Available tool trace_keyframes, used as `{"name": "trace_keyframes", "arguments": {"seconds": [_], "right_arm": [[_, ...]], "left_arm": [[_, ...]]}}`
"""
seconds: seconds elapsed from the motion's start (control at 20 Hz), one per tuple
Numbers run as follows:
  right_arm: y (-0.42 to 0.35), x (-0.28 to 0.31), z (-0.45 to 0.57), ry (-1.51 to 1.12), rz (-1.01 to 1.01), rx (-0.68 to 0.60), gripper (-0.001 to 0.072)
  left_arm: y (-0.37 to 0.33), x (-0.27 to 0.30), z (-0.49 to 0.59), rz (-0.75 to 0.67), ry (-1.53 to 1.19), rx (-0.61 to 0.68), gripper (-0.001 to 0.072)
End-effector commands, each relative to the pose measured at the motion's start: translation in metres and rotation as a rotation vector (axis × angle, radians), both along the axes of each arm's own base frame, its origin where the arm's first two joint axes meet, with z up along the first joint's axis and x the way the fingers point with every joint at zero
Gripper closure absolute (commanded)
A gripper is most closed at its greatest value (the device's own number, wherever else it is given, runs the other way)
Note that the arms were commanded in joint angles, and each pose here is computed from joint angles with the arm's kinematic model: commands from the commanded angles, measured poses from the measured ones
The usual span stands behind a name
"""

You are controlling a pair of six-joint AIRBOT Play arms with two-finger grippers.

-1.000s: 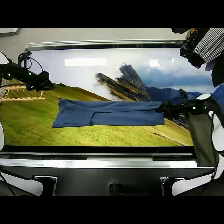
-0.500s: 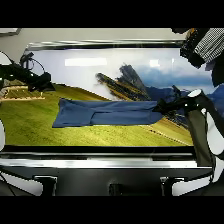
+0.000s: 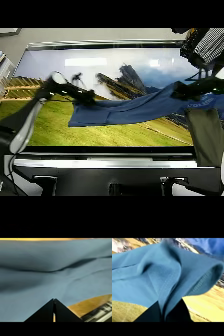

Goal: Fold the clothes and pants, and hang the long-sleeved shirts on hangers.

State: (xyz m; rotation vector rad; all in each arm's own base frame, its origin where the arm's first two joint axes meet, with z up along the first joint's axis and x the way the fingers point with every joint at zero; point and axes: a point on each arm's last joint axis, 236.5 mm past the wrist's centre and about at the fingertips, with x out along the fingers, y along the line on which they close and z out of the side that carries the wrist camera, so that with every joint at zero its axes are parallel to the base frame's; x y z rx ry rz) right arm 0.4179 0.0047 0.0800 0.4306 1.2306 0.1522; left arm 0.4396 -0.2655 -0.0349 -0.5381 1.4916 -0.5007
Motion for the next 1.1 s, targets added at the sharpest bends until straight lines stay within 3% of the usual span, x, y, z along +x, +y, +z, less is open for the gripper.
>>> {"name": "trace_keyframes", "arguments": {"seconds": [0.0,0.25,0.65,0.9,1.05], "right_arm": [[-0.008,-0.012,0.041,-0.068,-0.032,-0.058,0.0686],[-0.005,-0.025,0.068,-0.117,-0.04,-0.064,0.0686],[-0.001,-0.027,0.074,-0.133,-0.028,-0.054,0.0686],[0.005,-0.024,0.077,-0.167,0.025,-0.052,0.0686],[0.03,-0.021,0.088,-0.204,0.073,0.045,0.0686]], "left_arm": [[-0.109,-0.018,-0.017,0.046,0.032,-0.171,0.0694],[-0.204,-0.048,-0.032,0.094,0.084,-0.309,0.0694],[-0.283,-0.079,-0.051,0.034,0.154,-0.352,0.0694],[-0.252,-0.082,-0.031,-0.069,0.196,-0.328,0.0695],[-0.193,-0.055,0.007,-0.13,0.091,-0.231,0.0695]]}}
